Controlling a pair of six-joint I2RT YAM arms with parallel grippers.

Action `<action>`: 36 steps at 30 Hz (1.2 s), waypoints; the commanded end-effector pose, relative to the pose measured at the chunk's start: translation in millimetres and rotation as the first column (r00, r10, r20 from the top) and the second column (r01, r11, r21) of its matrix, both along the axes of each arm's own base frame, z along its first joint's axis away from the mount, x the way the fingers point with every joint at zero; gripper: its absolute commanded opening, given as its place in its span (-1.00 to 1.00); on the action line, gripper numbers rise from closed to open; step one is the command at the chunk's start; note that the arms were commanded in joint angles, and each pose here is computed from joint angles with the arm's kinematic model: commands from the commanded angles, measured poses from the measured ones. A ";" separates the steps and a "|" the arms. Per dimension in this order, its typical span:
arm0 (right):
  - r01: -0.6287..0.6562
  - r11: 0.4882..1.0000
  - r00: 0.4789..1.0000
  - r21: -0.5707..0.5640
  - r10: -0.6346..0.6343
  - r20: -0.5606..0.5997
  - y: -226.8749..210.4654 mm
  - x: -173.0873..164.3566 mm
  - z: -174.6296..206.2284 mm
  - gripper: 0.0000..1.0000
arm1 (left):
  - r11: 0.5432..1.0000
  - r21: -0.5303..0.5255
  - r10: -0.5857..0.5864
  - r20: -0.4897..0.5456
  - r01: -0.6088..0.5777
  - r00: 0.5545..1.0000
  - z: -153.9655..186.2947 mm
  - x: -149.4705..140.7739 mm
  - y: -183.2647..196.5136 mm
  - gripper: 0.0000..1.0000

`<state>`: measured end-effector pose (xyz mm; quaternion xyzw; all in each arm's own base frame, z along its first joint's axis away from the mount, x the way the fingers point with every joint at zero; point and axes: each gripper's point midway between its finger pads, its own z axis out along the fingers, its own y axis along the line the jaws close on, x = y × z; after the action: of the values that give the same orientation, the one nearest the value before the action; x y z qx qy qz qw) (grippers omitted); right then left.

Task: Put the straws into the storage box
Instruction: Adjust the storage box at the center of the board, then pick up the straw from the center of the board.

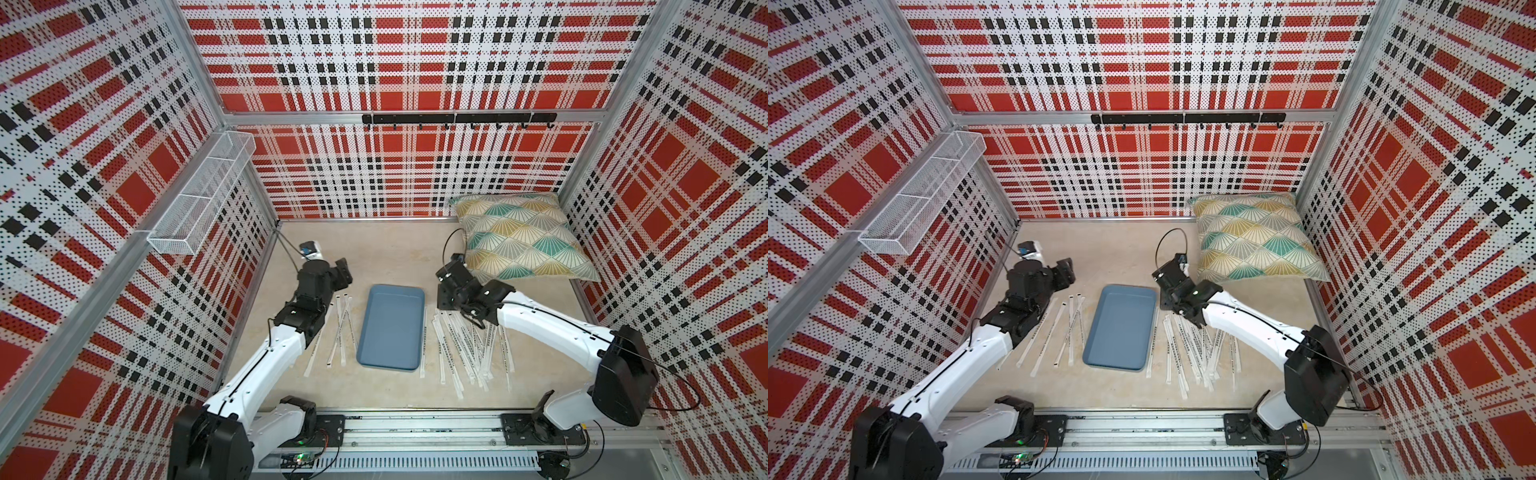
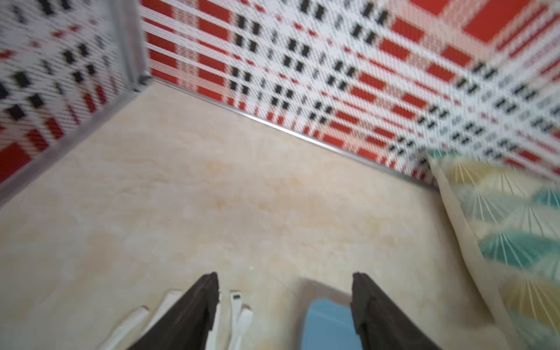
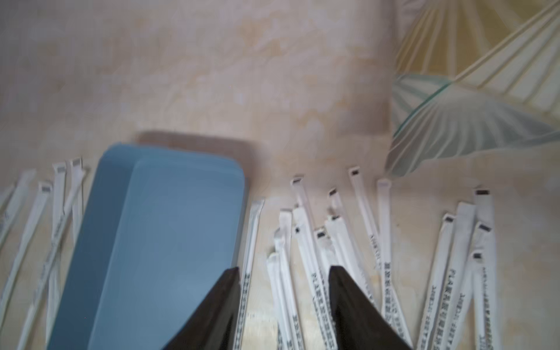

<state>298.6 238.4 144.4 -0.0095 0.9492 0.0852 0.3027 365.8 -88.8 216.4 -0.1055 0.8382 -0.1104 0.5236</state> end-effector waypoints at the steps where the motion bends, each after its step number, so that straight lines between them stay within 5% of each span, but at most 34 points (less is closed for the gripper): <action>1: -0.010 0.998 0.992 0.059 0.017 -0.124 10.8 -39.1 -14.9 -0.17 | 0.988 0.058 -0.131 -0.198 0.145 0.971 -45.8 -22.2 -31.5 0.54; 5: -0.006 0.995 0.977 0.096 0.027 -0.210 26.0 -64.9 -33.9 -0.38 | 0.983 -0.030 -0.181 -0.267 0.180 0.947 -72.8 -35.7 -37.4 0.56; 11: 0.017 0.992 0.967 0.125 0.015 -0.255 44.5 -64.5 -58.2 -0.32 | 0.950 -0.274 -0.217 -0.237 0.149 0.947 -82.8 -31.0 -15.1 0.55; 25: 0.045 0.996 0.954 0.077 -0.019 -0.300 63.5 -50.5 -101.5 -0.28 | 0.979 -0.146 -0.185 -0.324 0.144 0.928 -114.3 -35.2 -25.2 0.38; 36: 0.056 0.998 0.949 -0.032 -0.064 -0.310 48.3 -49.1 -125.8 -0.57 | 0.961 -0.244 -0.210 -0.345 0.129 0.915 -134.5 -46.9 -41.4 0.10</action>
<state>246.6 291.2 21.2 0.0308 0.9854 0.0836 0.1450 318.6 -124.0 81.2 -0.0980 0.9183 -0.2016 0.3262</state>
